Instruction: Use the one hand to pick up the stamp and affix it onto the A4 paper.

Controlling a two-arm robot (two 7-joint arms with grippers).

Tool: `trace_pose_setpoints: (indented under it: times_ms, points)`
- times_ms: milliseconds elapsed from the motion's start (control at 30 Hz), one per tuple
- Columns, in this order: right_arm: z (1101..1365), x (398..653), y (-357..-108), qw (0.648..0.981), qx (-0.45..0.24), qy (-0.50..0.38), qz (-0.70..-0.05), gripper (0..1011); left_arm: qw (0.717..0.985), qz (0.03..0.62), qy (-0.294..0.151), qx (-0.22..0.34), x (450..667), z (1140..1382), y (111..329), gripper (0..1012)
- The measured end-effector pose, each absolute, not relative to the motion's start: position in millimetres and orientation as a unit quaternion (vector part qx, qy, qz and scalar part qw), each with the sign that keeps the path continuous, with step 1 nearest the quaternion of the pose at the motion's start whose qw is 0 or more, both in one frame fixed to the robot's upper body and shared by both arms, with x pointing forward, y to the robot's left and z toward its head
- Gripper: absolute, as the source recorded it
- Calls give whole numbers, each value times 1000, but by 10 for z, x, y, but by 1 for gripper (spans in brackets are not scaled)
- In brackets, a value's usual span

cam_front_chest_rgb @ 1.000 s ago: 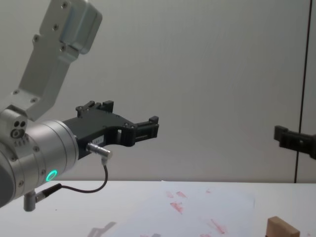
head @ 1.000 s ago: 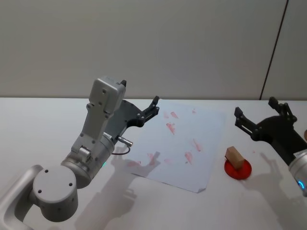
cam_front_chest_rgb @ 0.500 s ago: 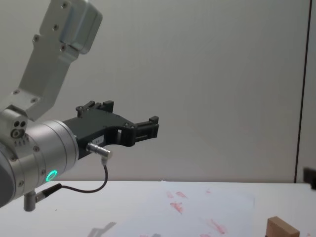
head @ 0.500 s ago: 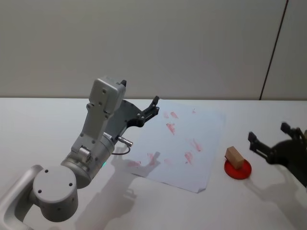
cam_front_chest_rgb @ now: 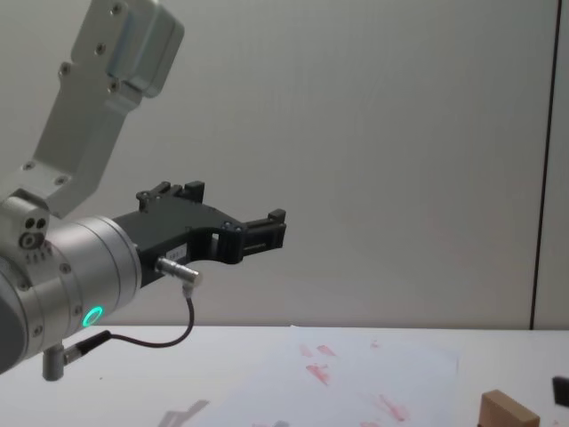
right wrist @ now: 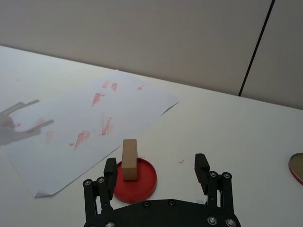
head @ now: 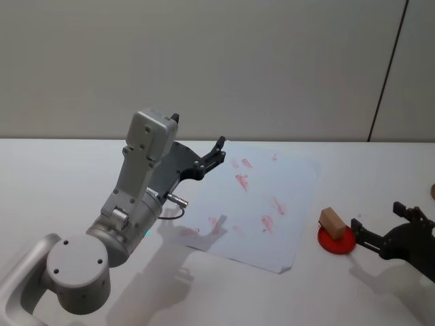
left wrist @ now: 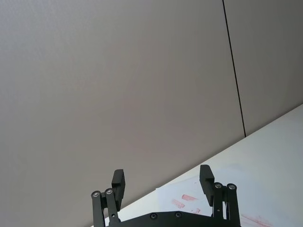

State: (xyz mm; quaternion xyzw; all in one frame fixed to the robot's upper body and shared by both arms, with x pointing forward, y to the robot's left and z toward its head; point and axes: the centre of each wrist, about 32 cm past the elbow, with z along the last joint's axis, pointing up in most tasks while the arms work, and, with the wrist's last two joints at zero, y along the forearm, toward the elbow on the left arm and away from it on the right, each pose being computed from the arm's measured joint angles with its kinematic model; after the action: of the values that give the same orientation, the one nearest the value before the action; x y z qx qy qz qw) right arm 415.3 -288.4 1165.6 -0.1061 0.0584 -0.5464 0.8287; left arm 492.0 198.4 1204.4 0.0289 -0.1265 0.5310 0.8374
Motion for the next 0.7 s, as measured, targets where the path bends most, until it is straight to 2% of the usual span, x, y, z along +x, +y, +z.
trace_pose_setpoints:
  times_ms: [700]
  points:
    - [11532, 4424, -2695, 845, -151, 65, -509, 1001, 837, 531, -126, 29, 4920, 12044, 1984, 1003]
